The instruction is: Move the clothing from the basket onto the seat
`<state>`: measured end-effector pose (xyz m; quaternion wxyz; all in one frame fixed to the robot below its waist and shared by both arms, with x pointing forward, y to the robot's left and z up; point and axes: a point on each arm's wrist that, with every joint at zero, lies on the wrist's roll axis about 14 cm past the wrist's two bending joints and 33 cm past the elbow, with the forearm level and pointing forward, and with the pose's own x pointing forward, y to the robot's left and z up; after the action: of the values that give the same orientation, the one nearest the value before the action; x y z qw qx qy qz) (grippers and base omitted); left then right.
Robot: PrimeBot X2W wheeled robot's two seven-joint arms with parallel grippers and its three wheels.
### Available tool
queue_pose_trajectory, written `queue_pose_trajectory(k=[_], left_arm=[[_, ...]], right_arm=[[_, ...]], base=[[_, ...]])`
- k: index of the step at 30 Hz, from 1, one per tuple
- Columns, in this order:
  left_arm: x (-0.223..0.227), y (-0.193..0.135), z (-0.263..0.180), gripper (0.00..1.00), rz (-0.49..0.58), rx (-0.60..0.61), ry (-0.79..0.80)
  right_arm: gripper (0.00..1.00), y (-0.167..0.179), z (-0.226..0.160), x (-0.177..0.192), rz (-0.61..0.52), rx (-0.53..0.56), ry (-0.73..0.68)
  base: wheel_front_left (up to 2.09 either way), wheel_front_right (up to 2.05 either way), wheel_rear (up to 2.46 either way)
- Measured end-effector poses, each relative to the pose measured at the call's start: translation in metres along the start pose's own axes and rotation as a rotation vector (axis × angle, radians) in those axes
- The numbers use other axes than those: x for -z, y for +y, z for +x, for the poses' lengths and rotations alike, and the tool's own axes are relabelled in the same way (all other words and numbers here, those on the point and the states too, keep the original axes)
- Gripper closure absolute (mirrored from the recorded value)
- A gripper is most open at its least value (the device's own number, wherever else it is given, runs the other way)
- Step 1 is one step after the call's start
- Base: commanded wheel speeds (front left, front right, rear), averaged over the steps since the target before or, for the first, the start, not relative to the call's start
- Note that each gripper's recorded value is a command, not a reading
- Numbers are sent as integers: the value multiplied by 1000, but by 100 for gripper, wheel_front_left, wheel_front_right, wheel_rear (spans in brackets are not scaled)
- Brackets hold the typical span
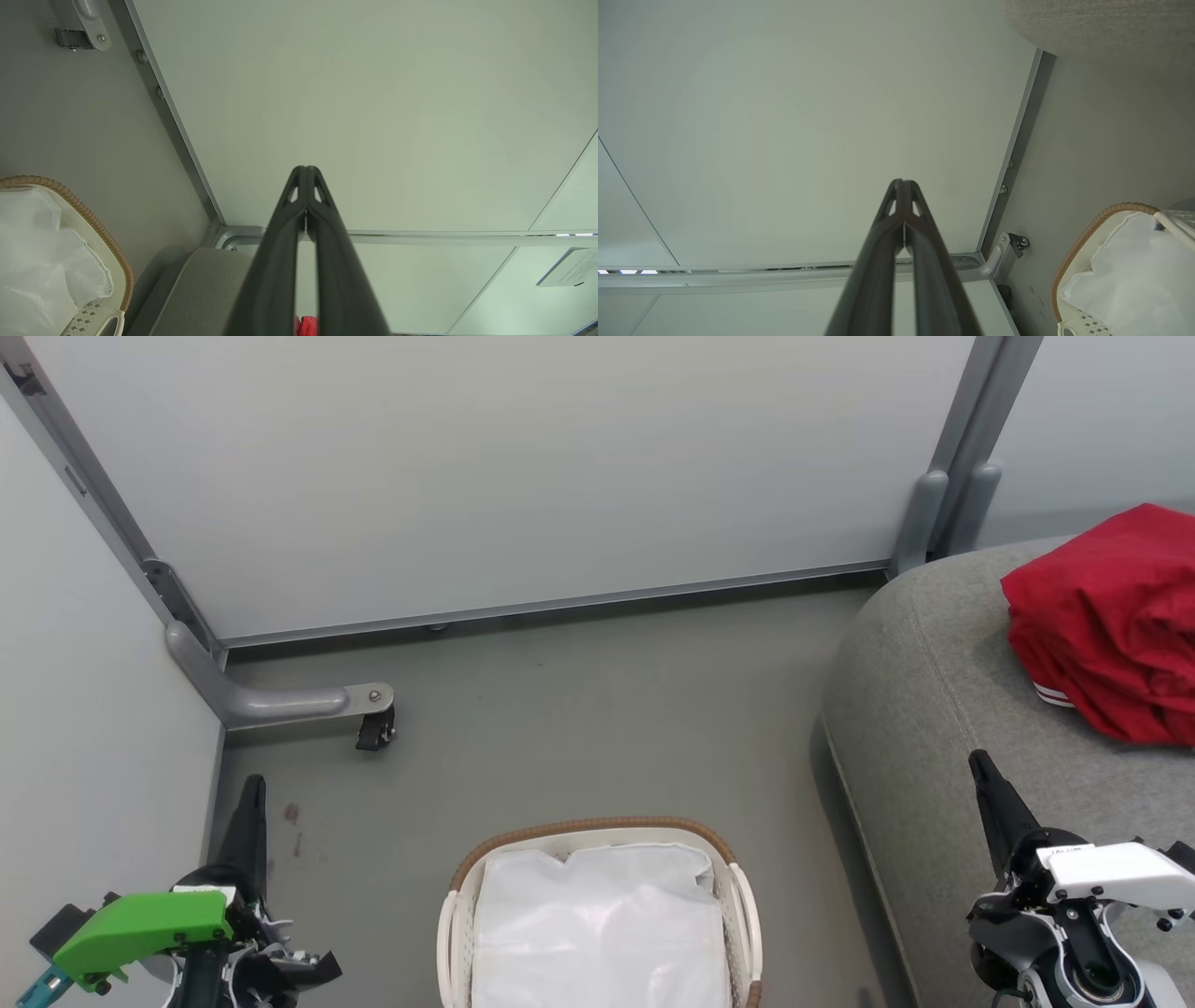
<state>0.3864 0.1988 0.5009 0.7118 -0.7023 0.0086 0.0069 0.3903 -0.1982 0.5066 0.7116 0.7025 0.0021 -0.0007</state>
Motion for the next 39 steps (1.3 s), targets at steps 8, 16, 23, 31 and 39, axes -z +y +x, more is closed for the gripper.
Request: queue_pose_trajectory(k=[8, 16, 23, 31, 39], left_arm=[[-1, -3, 1, 100, -18, 9, -3], [-1, -3, 1, 100, -18, 10, -3], [-1, -3, 1, 100, -18, 10, -3], [-1, -3, 1, 100, -18, 10, -3], [-1, -3, 1, 100, -18, 10, -3]], right_arm=[[100, 1, 0, -1, 18, -4, 0], [100, 1, 0, -1, 19, -4, -1], [100, 1, 0, -1, 18, -4, -1], [100, 1, 0, -1, 19, -4, -1], [100, 1, 0, -1, 19, -4, -1]], base=[[0, 0, 0], [0, 0, 0], [0, 0, 0], [0, 0, 0], [0, 0, 0]])
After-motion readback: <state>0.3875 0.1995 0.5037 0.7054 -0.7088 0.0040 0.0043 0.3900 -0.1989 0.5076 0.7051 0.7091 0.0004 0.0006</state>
